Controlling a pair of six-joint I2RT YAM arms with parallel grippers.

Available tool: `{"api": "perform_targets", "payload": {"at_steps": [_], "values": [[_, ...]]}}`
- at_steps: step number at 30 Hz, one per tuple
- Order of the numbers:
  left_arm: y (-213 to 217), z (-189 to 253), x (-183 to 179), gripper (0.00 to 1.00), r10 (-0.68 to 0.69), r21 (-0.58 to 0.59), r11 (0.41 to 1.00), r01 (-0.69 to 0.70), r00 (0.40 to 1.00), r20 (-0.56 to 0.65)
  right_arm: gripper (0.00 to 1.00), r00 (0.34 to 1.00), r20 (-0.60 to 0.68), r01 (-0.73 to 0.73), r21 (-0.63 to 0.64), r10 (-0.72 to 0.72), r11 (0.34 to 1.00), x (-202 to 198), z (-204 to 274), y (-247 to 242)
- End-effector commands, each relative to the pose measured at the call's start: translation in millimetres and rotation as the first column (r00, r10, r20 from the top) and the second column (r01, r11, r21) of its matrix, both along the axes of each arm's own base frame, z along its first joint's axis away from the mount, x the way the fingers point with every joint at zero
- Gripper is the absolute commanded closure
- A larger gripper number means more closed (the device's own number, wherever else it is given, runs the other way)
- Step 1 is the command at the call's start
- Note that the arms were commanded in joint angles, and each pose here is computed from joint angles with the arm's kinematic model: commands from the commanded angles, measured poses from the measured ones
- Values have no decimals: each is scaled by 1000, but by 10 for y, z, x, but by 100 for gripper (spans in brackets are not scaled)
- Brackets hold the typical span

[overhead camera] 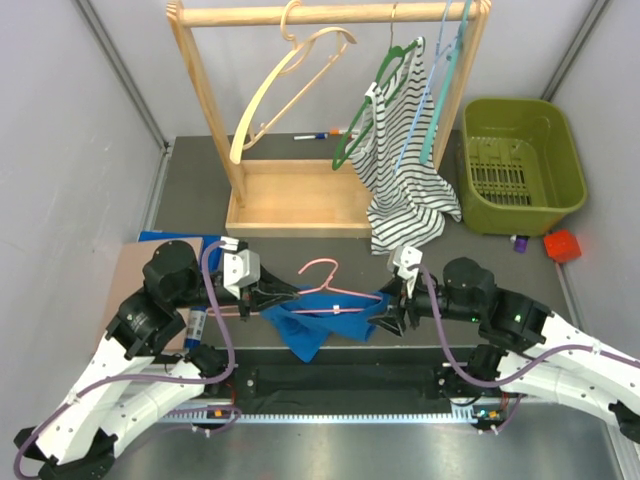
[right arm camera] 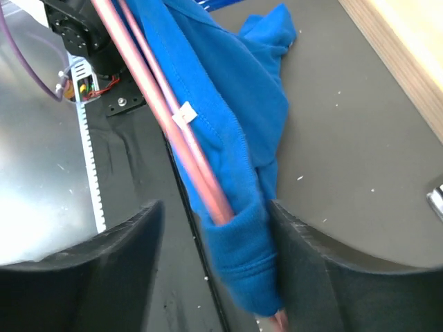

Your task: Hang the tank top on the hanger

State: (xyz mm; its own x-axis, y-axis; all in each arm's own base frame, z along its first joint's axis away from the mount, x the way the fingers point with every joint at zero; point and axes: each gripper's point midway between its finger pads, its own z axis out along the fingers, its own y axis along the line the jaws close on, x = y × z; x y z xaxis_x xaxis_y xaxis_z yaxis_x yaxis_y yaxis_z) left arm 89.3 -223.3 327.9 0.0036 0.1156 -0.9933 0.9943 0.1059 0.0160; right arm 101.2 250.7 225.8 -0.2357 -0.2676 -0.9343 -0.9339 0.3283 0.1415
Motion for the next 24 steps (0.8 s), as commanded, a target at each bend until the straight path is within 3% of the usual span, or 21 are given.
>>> {"api": "perform_targets", "payload": {"at_steps": [1, 2, 3, 5, 8, 13, 17, 19, 21, 22, 24], "values": [[44, 283, -65, 100, -10, -53, 998, 14, 996, 91, 47, 999, 49, 14, 24, -15, 1000, 16, 173, 17], [52, 294, -69, 100, -6, -55, 998, 12, 996, 93, 53, 999, 44, 15, 17, -16, 1000, 19, 158, 25], [54, 300, -64, 100, -3, -55, 998, 9, 995, 96, 74, 999, 41, 14, 14, -14, 1000, 15, 153, 30], [70, 315, -55, 100, 12, -59, 998, -7, 995, 97, 97, 999, 37, 24, 6, -24, 1000, 29, 136, 36], [87, 347, 16, 100, 65, -75, 995, -59, 994, 86, 100, 997, 40, 59, 3, -59, 998, 82, 140, 18], [198, 297, 468, 3, 322, -97, 944, -315, 945, 63, 100, 973, 27, 229, 42, -230, 972, 304, 248, -77], [478, 386, 902, 1, 593, -191, 795, -576, 804, 46, 100, 953, -7, 302, 75, -302, 950, 391, 329, -88], [726, 442, 1093, 1, 731, -268, 661, -701, 683, 14, 100, 946, -24, 323, 93, -322, 942, 431, 367, -36], [884, 489, 1161, 1, 791, -315, 572, -757, 610, -32, 100, 945, -57, 326, 126, -321, 937, 414, 437, 60], [1042, 466, 1198, 1, 838, -330, 497, -803, 542, -58, 100, 939, -64, 343, 120, -338, 932, 441, 408, 105], [1189, 473, 1212, 1, 870, -358, 419, -834, 482, -104, 100, 924, -89, 381, 151, -371, 912, 444, 478, 202]]}}
